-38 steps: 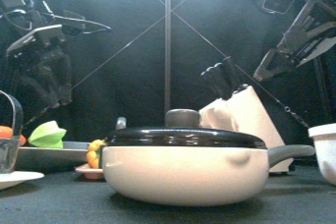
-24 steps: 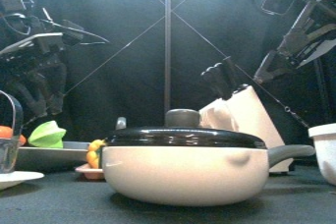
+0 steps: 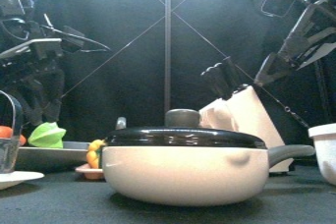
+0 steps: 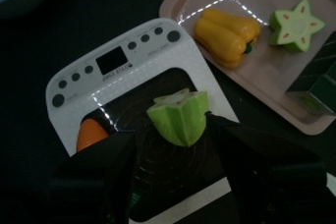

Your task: Grab starfruit top

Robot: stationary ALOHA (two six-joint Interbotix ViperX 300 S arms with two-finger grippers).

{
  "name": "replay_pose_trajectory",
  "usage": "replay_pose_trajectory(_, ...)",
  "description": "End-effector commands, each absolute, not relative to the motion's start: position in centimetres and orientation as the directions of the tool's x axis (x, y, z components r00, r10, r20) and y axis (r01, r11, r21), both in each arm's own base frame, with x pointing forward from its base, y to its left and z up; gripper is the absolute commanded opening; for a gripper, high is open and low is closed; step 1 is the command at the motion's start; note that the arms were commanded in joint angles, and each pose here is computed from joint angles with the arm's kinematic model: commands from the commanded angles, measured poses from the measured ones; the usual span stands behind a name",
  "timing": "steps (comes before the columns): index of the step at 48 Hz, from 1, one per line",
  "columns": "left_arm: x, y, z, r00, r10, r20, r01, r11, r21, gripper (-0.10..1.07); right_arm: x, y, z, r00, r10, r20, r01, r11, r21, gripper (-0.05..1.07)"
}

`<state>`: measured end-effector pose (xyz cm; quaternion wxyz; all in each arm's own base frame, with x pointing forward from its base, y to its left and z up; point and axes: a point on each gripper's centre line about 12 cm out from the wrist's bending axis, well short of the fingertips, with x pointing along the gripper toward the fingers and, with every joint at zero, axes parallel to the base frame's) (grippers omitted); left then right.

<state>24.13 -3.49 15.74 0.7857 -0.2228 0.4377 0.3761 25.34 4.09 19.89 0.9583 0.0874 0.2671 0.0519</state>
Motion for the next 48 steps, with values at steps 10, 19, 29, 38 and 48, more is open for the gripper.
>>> replay_pose_trajectory(10,24.3,-3.7,15.5,0.352,0.367,-0.861,-0.779,0.625,-0.052,0.99,25.8,4.2,20.6,0.863,0.151,-0.481,-0.062,0.978,0.197,1.00)
replay_pose_trajectory(19,24.0,-2.1,14.7,0.322,0.379,-0.867,-0.810,0.585,-0.045,1.01,25.9,4.1,20.5,0.862,0.148,-0.485,-0.059,0.979,0.194,1.00)
replay_pose_trajectory(29,24.8,-1.7,14.3,0.402,0.314,-0.860,-0.780,0.610,-0.142,1.01,25.9,4.1,20.5,0.862,0.148,-0.485,-0.059,0.979,0.193,1.00)
replay_pose_trajectory(38,25.3,-1.4,14.1,0.442,0.292,-0.848,-0.758,0.628,-0.179,1.01,25.9,4.1,20.5,0.861,0.147,-0.487,-0.057,0.979,0.196,1.00)
replay_pose_trajectory(48,25.1,-1.3,13.8,0.426,0.288,-0.858,-0.769,0.615,-0.175,1.00,25.9,4.1,20.5,0.862,0.148,-0.485,-0.058,0.979,0.196,1.00)
